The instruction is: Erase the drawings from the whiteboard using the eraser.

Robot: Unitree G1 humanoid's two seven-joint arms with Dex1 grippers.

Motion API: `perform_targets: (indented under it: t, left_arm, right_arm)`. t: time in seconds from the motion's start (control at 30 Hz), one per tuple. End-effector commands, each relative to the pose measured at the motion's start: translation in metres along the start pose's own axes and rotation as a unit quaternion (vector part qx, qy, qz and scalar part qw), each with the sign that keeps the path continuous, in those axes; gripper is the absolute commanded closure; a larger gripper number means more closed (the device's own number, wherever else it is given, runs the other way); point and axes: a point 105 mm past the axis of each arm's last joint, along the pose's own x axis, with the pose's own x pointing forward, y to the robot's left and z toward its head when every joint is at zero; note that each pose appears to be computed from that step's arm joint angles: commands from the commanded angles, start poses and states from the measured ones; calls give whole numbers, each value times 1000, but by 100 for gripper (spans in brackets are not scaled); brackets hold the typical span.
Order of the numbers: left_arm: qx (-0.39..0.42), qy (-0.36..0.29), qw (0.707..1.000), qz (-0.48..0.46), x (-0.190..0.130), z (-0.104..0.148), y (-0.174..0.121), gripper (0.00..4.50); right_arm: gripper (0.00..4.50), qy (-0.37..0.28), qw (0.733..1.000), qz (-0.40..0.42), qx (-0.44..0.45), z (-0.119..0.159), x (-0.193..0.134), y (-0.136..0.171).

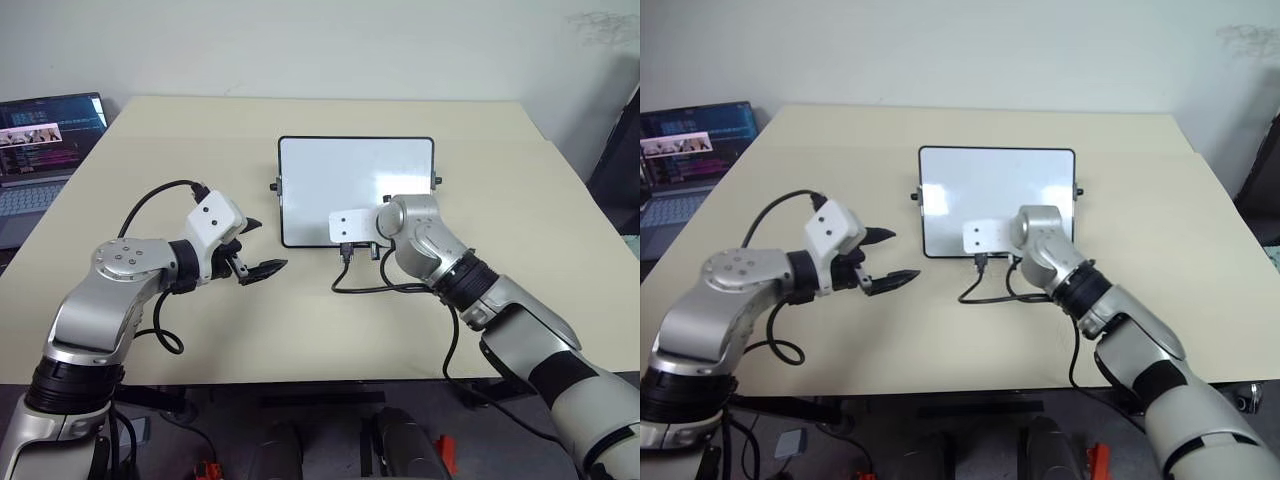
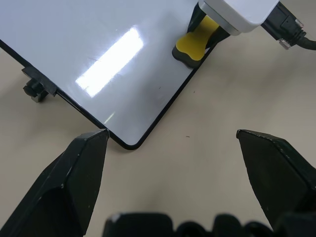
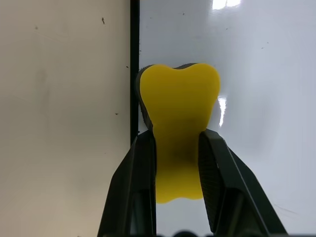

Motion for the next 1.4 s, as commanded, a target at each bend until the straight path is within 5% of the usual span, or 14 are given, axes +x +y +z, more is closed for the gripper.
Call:
perform_targets:
  t: [0.03, 0.3, 0.43, 0.53, 0.87, 1.4]
  left_arm:
    - [22, -25, 999, 10, -6, 16, 4, 0]
    - [20, -40, 999, 1, -4, 22, 3, 0]
    - [21, -47, 999, -16, 4, 25, 1, 0]
    - [24, -54, 998, -30, 11, 28, -2, 0]
    - [26, -105, 987, -122, 35, 52, -30, 0]
    - [14, -153, 968, -196, 77, 72, -75, 0]
  right_arm:
    - [367, -3, 999, 10, 41, -13, -7, 1]
    - [367, -150, 958, -13, 243, -26, -101, -41]
    - [367, -131, 954, -35, 268, -56, -127, -45]
    - [367, -86, 950, -43, 298, -88, -128, -42]
    - [367, -37, 858, -55, 509, -182, -135, -26]
    - [367, 80, 791, -50, 604, -253, -117, 37]
